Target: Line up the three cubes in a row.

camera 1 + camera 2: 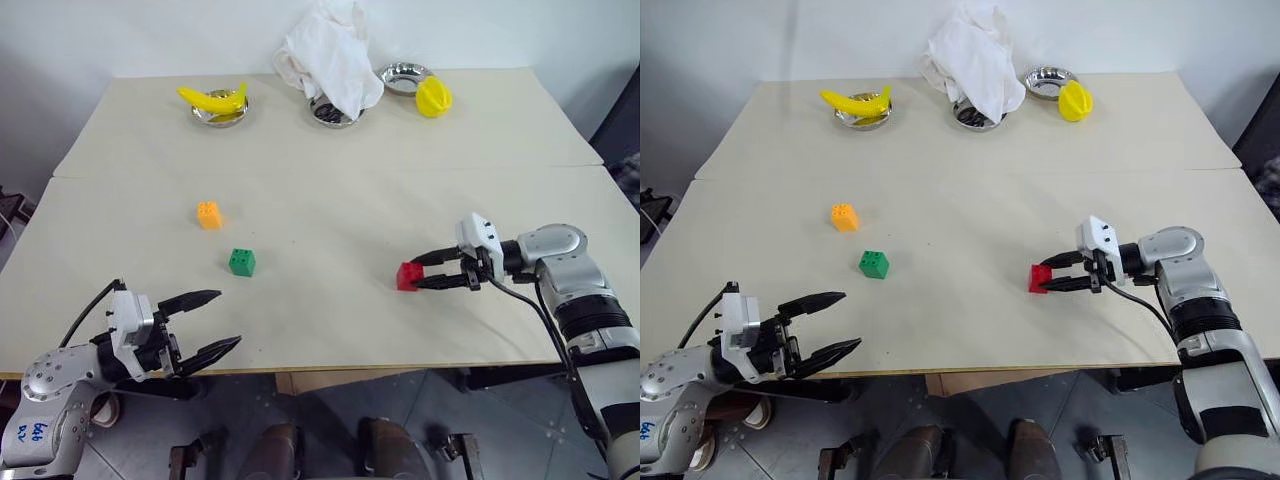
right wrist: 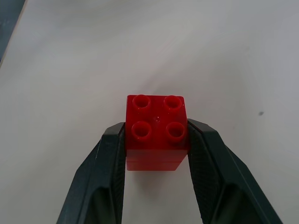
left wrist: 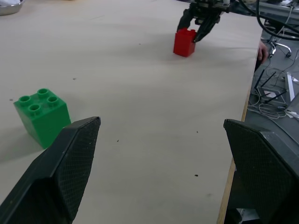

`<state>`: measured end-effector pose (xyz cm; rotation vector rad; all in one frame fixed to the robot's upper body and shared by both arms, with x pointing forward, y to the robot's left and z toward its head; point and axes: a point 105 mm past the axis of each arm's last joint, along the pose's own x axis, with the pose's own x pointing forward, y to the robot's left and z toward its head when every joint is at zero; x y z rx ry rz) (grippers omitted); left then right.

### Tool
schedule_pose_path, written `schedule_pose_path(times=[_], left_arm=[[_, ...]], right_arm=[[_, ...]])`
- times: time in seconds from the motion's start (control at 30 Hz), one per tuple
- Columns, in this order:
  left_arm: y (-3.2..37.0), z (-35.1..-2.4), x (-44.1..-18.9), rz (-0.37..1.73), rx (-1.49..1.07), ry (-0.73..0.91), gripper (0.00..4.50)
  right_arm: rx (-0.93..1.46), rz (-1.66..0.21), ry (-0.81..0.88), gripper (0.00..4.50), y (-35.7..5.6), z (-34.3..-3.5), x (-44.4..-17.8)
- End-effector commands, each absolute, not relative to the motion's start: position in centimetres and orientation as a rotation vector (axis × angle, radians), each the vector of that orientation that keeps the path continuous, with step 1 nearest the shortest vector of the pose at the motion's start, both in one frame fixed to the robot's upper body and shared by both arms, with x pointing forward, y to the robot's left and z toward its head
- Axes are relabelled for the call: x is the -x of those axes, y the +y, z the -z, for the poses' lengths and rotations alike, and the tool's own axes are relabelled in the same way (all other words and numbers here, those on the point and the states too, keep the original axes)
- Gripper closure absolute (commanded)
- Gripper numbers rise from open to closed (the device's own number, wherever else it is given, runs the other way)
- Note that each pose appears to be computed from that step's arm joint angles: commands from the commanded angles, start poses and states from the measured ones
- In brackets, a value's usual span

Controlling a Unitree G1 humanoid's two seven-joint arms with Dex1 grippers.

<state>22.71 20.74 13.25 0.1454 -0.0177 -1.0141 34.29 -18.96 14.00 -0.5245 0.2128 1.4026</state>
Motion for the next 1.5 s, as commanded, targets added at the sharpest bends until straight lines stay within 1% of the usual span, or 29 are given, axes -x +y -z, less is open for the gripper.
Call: schedule_pose_path(times=[0.03,0.2,0.43,0.5,0.53,0.6,0.7,0.73,0.87,0.93,1.0,1.07,1.2,1.3,1.4,1.5], left_arm=[[21.1,-14.1,-22.5,1.014,-0.176,-0.042,0.00],[21.2,-14.4,-22.6,1.015,-0.185,-0.045,0.00],[21.4,-14.6,-22.7,1.016,-0.195,-0.044,0.00],[21.5,-14.6,-22.8,1.015,-0.199,-0.045,0.00],[21.5,-14.6,-22.8,1.014,-0.199,-0.046,0.00],[21.5,-14.7,-22.8,1.013,-0.200,-0.046,0.00],[21.6,-14.6,-22.9,1.009,-0.199,-0.046,0.00],[21.7,-14.5,-22.9,1.002,-0.198,-0.045,0.00],[22.7,-13.8,-22.9,0.939,-0.186,-0.033,0.00],[24.0,-13.6,-23.0,0.860,-0.167,-0.043,0.00],[25.2,-13.2,-22.8,0.790,-0.154,-0.040,0.00],[26.1,-12.7,-22.4,0.739,-0.143,-0.028,0.00],[29.0,-11.0,-21.4,0.581,-0.118,-0.003,0.00],[31.4,-9.1,-20.1,0.482,-0.076,0.054,0.00],[32.5,-8.1,-19.4,0.453,-0.053,0.091,0.00],[32.8,-8.0,-19.5,0.460,-0.064,0.096,0.00]], right_arm=[[0.585,-1.478,0.223,3.03,-19.4,-13.9,-33.5],[0.611,-1.478,0.201,3.03,-19.3,-14.1,-34.0],[0.644,-1.485,0.223,3.03,-19.5,-13.8,-34.2],[0.654,-1.476,0.201,2.29,-19.3,-14.1,-34.5],[0.646,-1.472,0.209,2.06,-19.4,-14.2,-34.7],[0.646,-1.469,0.192,1.44,-19.3,-14.5,-34.8],[0.651,-1.462,0.162,0.44,-19.3,-15.2,-34.9],[0.650,-1.450,0.144,0.04,-19.5,-15.7,-34.9],[0.631,-1.390,0.059,0.04,-21.0,-17.7,-34.7],[0.592,-1.350,0.014,0.04,-22.1,-18.7,-34.2],[0.530,-1.325,-0.044,0.04,-23.1,-19.1,-33.1],[0.469,-1.287,-0.097,0.04,-23.9,-19.2,-32.2],[0.329,-1.226,-0.111,0.04,-25.3,-18.9,-29.7],[0.313,-1.192,-0.116,0.04,-25.6,-18.5,-27.4],[0.337,-1.184,-0.084,0.04,-26.0,-17.9,-25.7],[0.336,-1.159,-0.070,0.04,-26.4,-17.7,-25.2]])
